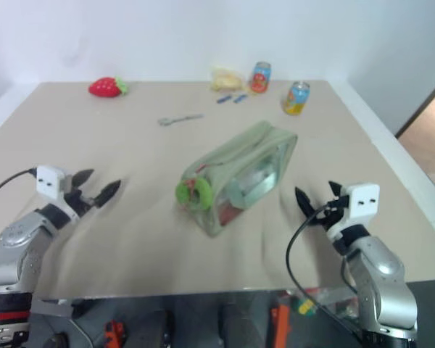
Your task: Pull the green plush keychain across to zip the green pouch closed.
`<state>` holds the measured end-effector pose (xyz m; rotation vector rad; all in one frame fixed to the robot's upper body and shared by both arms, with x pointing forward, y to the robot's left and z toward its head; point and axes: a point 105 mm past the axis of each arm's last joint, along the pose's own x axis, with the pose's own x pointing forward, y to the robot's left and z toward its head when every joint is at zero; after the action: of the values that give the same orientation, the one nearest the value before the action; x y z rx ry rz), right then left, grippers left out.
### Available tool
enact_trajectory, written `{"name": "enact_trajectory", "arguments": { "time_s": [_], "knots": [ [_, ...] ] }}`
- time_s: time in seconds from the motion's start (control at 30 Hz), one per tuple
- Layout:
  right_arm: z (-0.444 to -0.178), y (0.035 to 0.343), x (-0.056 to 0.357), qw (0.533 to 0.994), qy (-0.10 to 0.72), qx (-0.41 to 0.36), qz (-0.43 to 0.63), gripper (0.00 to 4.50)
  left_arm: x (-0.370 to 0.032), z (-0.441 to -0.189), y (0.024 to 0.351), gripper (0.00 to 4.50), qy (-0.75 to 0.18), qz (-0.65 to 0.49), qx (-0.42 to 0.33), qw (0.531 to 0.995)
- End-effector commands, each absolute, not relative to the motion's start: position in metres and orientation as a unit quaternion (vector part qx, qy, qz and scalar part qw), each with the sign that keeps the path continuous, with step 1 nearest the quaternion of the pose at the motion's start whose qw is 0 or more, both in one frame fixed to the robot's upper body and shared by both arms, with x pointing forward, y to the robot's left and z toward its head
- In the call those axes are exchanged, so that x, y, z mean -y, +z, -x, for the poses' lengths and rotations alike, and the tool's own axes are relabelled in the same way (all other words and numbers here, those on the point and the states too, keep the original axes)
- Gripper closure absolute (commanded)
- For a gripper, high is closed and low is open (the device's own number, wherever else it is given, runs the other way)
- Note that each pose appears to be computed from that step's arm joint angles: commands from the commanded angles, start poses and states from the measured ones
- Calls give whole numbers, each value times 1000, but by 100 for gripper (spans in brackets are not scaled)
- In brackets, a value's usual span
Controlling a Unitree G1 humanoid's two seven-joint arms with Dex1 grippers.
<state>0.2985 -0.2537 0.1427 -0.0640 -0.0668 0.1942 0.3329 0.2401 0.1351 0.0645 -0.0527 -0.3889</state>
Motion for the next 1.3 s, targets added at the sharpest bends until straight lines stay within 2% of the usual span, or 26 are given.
{"name": "enact_trajectory", "arguments": {
  "time_s": [0.03,0.7,0.77,0.87,1.0,1.13,1.3],
  "knots": [
    [-295,155,254,994,90,57,38,2,-240,-335,148,1,-198,-37,47,978],
    [-297,156,252,993,100,57,39,2,-229,-331,157,1,-229,-20,68,971],
    [-297,156,252,993,100,57,40,2,-226,-330,164,1,-245,-19,77,966],
    [-298,163,252,992,105,61,43,2,-218,-324,193,1,-292,1,110,950],
    [-301,179,250,991,107,72,44,2,-186,-300,240,1,-440,4,128,889],
    [-303,197,243,986,122,81,79,2,-162,-279,232,1,-529,-27,81,845],
    [-312,290,234,944,250,117,180,2,-144,-270,230,1,-569,-12,71,819]
  ]
}}
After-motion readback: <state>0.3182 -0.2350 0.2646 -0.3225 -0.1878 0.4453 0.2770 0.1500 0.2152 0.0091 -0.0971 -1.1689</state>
